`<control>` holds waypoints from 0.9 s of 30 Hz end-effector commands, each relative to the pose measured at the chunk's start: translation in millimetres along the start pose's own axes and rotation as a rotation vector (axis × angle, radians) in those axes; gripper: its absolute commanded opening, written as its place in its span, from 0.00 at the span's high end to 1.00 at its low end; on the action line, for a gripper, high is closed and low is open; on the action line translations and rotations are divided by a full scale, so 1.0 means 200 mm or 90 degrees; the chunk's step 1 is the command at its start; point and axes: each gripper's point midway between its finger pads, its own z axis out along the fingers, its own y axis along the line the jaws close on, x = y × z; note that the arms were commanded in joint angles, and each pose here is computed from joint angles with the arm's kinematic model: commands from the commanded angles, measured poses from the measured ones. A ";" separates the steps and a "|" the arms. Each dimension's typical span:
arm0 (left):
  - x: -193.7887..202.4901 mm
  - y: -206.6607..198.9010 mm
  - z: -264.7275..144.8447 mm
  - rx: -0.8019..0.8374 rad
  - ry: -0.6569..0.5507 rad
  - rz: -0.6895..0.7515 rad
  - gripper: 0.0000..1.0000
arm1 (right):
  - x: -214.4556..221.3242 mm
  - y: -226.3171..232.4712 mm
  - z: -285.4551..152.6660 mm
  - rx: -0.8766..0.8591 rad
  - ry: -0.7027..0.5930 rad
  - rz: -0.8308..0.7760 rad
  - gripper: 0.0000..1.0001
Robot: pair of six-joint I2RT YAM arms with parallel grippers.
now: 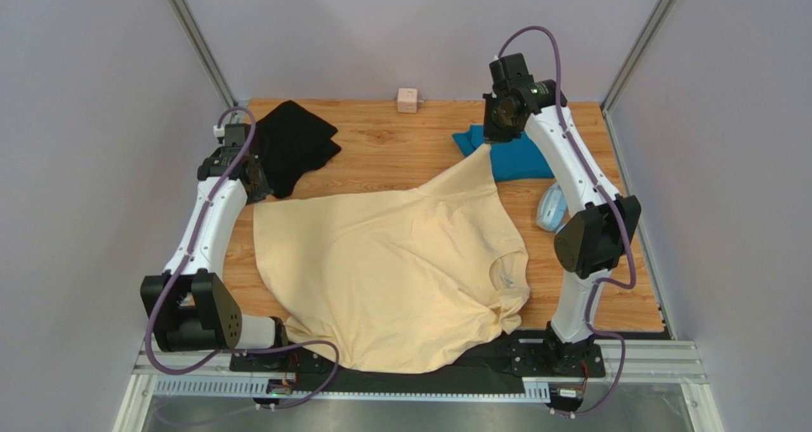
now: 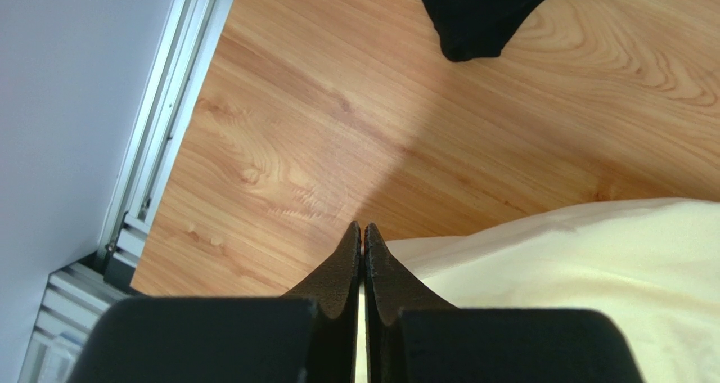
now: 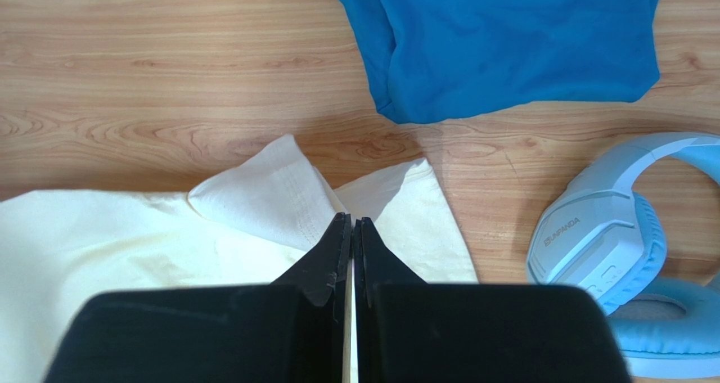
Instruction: Fold and stack the t-shirts
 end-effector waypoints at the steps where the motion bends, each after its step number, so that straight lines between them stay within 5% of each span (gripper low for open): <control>1: 0.03 0.02 -0.04 -0.009 0.039 0.006 1.00 | 0.09 0.03 -0.02 -0.027 0.049 0.006 1.00; 13: 0.37 0.16 -0.02 -0.081 0.158 0.055 1.00 | 0.39 0.03 -0.18 -0.061 0.146 0.014 1.00; 27: 0.39 0.29 -0.07 -0.164 0.168 0.062 1.00 | 0.61 -0.03 -0.28 -0.050 0.204 0.024 1.00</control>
